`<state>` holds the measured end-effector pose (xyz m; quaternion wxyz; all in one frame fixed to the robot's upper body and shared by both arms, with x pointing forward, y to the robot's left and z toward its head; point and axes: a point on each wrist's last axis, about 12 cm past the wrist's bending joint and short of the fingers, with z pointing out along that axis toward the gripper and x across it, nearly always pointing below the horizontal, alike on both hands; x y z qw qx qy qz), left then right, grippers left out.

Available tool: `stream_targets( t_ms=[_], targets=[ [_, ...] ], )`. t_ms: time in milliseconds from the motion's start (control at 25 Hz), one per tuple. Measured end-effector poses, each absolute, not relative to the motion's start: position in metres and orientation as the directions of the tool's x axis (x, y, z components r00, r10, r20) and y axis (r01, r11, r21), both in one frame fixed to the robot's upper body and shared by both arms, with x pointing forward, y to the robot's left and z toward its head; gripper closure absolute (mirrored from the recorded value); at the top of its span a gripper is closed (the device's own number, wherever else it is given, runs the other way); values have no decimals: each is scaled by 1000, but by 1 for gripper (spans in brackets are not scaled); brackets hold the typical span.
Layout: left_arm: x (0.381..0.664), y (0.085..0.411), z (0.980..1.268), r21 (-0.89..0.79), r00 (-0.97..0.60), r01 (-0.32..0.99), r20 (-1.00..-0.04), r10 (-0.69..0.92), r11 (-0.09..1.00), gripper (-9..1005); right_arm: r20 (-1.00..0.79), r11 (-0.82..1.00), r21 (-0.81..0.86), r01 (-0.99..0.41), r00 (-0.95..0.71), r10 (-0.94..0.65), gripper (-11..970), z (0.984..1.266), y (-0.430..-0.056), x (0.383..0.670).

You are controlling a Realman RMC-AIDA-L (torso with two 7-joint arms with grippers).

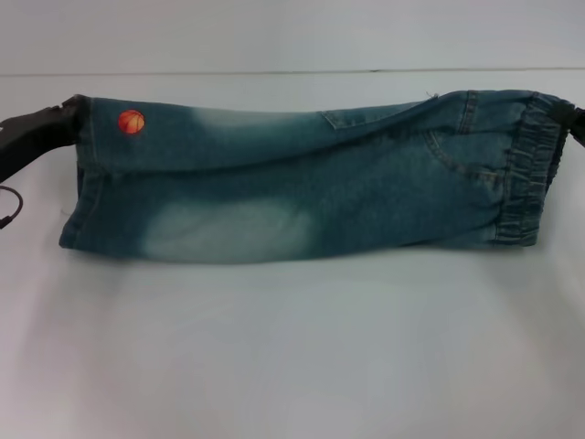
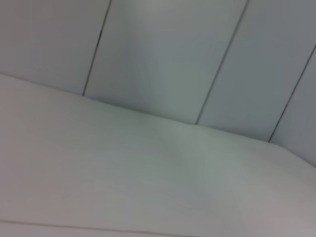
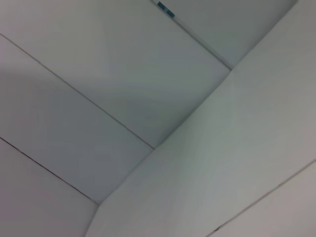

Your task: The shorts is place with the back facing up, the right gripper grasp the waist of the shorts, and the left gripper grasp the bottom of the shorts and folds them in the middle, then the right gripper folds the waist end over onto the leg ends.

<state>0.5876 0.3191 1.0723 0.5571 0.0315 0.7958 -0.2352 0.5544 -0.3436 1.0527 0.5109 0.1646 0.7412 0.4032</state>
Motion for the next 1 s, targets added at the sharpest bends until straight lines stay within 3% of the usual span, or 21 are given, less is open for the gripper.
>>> stream_targets(
  t_ms=[360, 720, 800, 920, 1000],
  targets=[
    [594, 313, 1073, -343, -360, 303, -905, -226, 889, 862, -660, 663, 730, -164, -420, 623, 867, 1051, -341, 560],
    [593, 313, 1074, -349, -356, 313, -905, -231, 884, 689, -710, 725, 672, -153, -411, 572, 502, 1053, -357, 560],
    [588, 313, 1074, -360, -352, 334, -905, -239, 871, 487, -710, 720, 673, -170, -420, 565, 421, 1053, -360, 552],
    [578, 312, 1075, -379, -338, 392, -907, -252, 838, 331, -723, 722, 661, -205, -432, 539, 188, 1051, -365, 536],
    [568, 311, 1074, -375, -324, 436, -913, -246, 818, 227, -730, 735, 644, -210, -454, 511, 121, 1048, -369, 524]
  ],
)
